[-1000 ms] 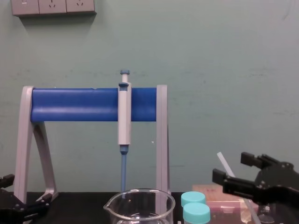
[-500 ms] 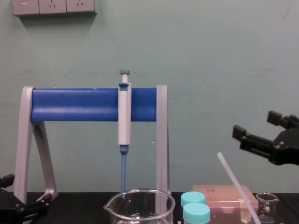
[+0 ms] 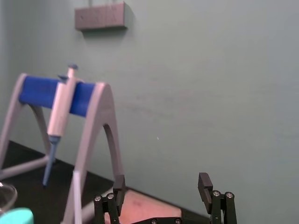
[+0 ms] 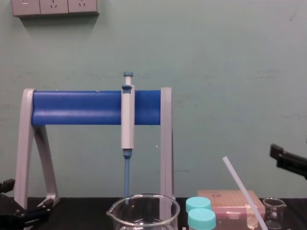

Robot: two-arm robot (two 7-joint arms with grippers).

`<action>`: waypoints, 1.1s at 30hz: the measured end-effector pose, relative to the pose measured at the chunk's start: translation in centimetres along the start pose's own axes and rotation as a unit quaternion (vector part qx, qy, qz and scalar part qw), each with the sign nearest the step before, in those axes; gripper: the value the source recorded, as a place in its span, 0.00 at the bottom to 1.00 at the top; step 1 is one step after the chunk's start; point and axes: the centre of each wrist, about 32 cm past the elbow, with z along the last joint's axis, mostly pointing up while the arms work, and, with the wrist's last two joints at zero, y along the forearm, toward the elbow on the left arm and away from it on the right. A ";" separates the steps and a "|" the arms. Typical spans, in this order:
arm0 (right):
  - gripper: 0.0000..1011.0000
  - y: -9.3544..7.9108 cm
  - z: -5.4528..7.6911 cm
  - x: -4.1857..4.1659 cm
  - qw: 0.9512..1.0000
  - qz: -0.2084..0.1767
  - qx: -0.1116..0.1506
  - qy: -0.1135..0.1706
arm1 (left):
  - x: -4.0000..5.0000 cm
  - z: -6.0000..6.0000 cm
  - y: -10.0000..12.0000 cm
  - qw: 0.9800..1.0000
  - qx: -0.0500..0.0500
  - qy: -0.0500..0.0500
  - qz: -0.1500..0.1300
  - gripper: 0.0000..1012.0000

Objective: Pick up the stirring rod with one hand, then place it down.

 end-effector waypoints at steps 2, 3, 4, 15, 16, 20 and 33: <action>0.99 -0.4 -0.2 0.14 1.000 -0.006 -0.015 0.002 | 0.00 0.0 0.0 1.000 0.000 0.000 0.000 0.99; 0.99 -0.5 -0.3 0.16 1.000 -0.007 -0.019 0.003 | 0.00 0.0 0.0 1.000 0.000 0.000 0.000 0.99; 0.99 -0.7 -0.4 0.22 0.999 -0.010 -0.031 0.006 | 0.00 0.0 0.0 1.000 0.000 0.000 0.000 0.99; 0.99 -1.2 -1.3 0.22 0.995 -0.017 -0.096 0.014 | 0.00 0.0 0.0 1.000 0.000 0.000 0.000 0.99; 0.99 -1.2 -1.3 0.21 0.995 -0.017 -0.098 0.015 | 0.00 0.0 0.0 1.000 0.000 0.000 0.000 0.99; 0.99 -1.1 -1.4 0.19 0.995 -0.017 -0.099 0.015 | 0.00 0.0 0.0 1.000 0.000 0.000 0.000 0.99; 0.99 -1.1 -1.3 0.21 0.995 -0.017 -0.095 0.014 | 0.00 0.0 0.0 1.000 0.000 0.000 0.000 0.99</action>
